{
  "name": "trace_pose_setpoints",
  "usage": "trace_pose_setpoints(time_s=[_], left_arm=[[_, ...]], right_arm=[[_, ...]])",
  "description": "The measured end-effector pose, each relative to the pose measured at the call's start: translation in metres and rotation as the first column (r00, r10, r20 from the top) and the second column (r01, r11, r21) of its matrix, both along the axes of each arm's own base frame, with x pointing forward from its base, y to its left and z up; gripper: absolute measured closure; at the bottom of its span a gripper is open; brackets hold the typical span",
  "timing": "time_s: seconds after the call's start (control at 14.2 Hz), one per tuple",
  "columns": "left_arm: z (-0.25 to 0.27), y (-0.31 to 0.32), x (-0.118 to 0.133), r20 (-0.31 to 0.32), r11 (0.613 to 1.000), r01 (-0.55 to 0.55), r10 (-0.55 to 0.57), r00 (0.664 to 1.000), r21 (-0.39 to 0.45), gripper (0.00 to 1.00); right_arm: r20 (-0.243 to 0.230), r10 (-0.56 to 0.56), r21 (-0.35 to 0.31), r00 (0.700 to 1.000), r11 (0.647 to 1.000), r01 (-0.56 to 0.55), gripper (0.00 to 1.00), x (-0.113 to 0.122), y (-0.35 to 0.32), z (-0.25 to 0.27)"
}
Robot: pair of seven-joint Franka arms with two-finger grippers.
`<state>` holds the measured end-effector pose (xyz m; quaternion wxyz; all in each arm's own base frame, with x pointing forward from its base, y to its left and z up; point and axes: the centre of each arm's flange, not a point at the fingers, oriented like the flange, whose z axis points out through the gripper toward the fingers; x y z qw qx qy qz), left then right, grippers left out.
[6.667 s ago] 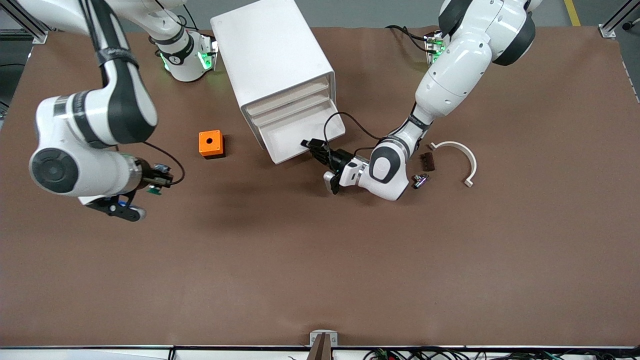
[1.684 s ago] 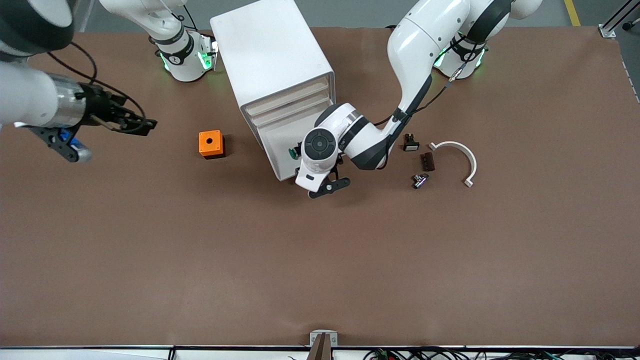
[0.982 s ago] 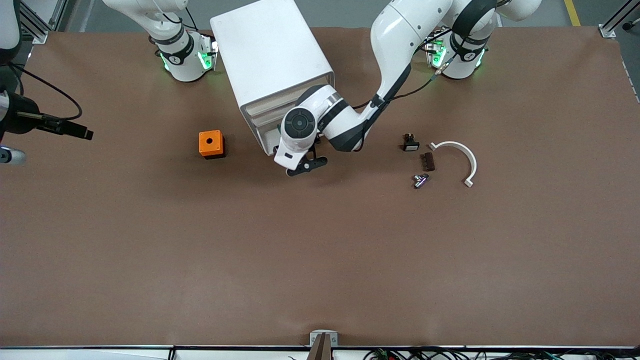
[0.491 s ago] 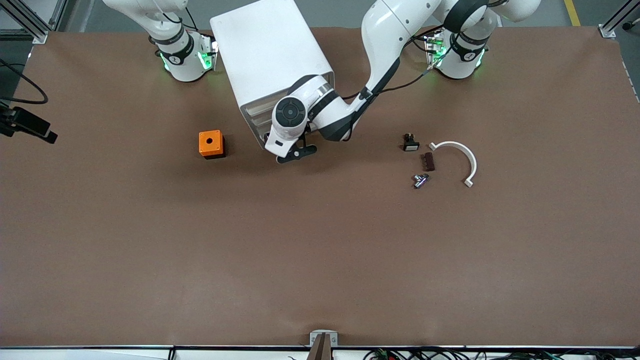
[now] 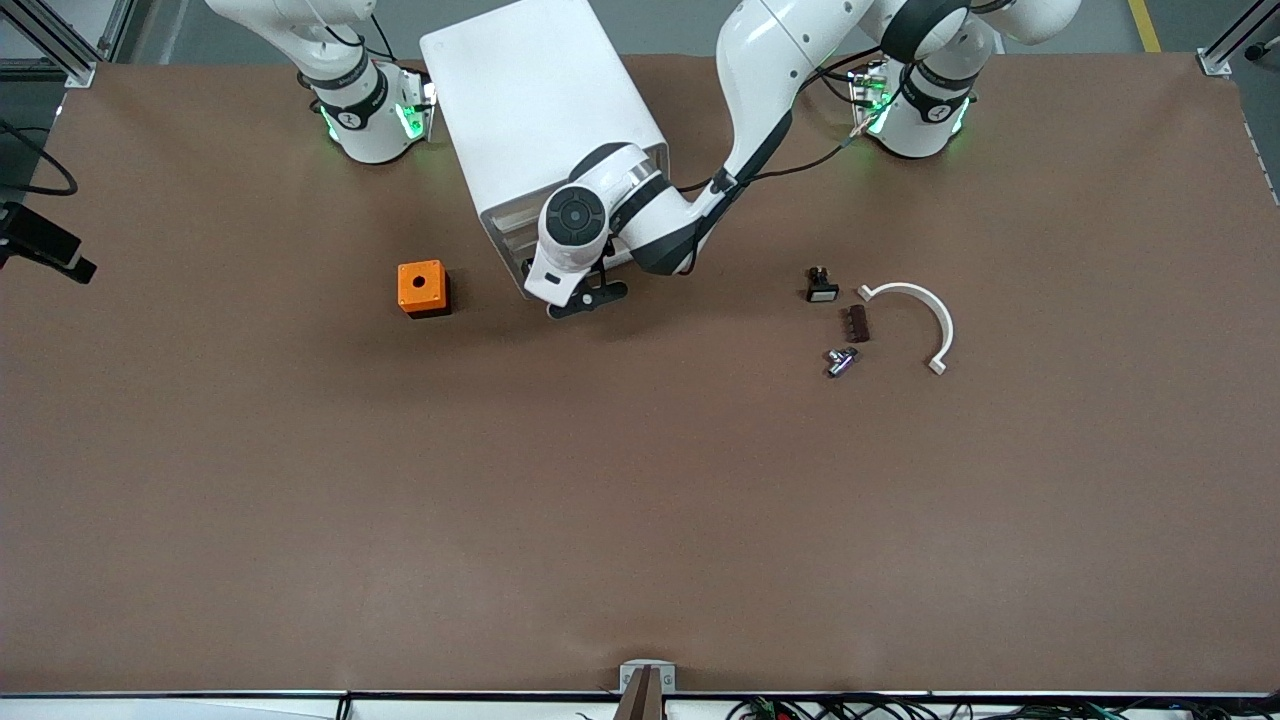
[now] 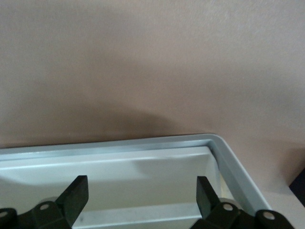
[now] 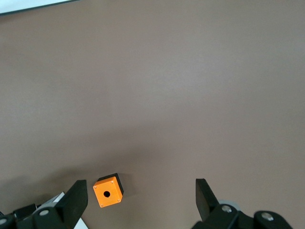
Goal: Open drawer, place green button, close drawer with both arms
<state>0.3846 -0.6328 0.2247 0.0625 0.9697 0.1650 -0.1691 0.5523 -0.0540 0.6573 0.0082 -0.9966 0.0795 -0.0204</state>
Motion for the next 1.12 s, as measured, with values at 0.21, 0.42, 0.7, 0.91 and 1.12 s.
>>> trace_pose_setpoints(time_s=[0.21,0.42,0.7,0.91,1.12], left_arm=[[0.010,0.044,0.072,0.049,0.999,0.004,-0.001,0.999,-0.049,0.00],[0.025,0.126,0.161,0.111,0.998,0.022,-0.015,0.994,-0.067,0.00],[0.049,0.212,0.230,0.228,0.999,0.021,-0.027,0.973,0.031,0.00],[0.068,0.265,0.261,0.270,0.994,0.080,-0.097,0.958,0.073,0.00],[0.097,0.333,0.289,0.270,0.984,0.159,-0.177,0.946,0.087,0.00]], right_arm=[[-0.003,0.019,-0.001,1.000,1.000,-0.019,0.00,0.001,-0.001,-0.002],[-0.003,0.022,-0.001,1.000,1.000,-0.022,0.00,0.001,-0.002,-0.002],[-0.006,0.024,-0.002,1.000,1.000,-0.024,0.00,0.002,-0.002,-0.003],[-0.009,0.027,-0.001,1.000,1.000,-0.027,0.00,0.003,-0.001,-0.005],[-0.009,0.027,-0.001,1.000,1.000,-0.027,0.00,0.003,-0.001,-0.005]])
